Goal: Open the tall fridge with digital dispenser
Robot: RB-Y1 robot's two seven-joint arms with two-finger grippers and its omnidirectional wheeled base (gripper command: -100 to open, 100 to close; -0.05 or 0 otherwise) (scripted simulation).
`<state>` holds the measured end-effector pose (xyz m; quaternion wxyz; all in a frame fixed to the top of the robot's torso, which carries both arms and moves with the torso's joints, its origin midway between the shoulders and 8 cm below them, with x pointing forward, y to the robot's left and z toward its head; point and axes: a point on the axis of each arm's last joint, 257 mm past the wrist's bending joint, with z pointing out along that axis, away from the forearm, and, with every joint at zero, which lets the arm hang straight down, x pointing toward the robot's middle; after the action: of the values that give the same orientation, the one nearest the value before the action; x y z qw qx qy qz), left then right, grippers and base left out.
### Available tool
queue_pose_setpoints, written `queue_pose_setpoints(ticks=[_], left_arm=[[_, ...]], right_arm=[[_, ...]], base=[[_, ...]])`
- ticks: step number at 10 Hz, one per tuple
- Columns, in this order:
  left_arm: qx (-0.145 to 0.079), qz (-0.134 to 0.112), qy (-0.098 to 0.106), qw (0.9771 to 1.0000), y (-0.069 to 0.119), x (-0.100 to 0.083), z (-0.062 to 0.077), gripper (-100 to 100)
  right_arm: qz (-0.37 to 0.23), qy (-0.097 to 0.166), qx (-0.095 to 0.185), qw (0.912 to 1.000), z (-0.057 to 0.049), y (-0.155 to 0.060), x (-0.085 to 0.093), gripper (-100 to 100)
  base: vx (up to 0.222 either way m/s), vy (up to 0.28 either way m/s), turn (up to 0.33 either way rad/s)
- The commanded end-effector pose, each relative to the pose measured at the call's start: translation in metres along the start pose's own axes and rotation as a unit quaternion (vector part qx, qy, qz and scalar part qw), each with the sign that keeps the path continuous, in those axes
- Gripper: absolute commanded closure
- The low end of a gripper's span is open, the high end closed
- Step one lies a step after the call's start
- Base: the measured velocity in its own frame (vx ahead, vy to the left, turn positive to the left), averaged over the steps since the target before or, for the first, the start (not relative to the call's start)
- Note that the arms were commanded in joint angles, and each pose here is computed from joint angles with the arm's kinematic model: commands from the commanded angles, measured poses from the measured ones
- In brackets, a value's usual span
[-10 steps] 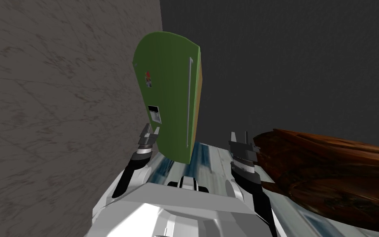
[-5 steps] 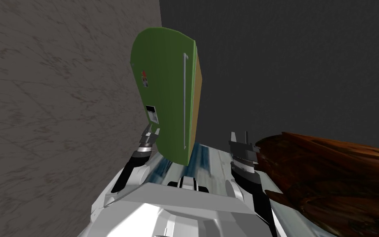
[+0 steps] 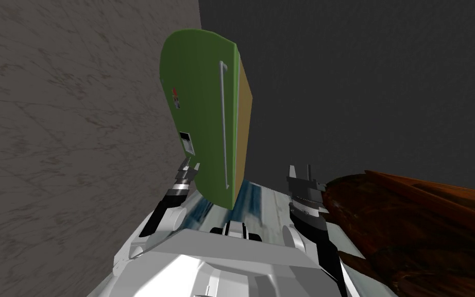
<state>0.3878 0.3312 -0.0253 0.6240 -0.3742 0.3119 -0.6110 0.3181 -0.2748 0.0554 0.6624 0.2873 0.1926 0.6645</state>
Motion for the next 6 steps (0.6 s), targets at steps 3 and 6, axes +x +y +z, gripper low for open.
queue_pose_setpoints(ticks=[3, 6], left_arm=[[-0.045, -0.031, -0.027, 0.9982, 0.025, -0.018, 0.001, -100], [-0.08, -0.06, -0.052, 0.9937, 0.048, -0.032, -0.003, -100]], right_arm=[[0.0, 0.0, 0.0, 1.0, 0.0, 0.0, 0.0, 0], [0.0, 0.0, 0.0, 1.0, 0.0, 0.0, 0.0, 0]], base=[[0.057, -0.12, 0.074], [0.071, -0.175, 0.107]])
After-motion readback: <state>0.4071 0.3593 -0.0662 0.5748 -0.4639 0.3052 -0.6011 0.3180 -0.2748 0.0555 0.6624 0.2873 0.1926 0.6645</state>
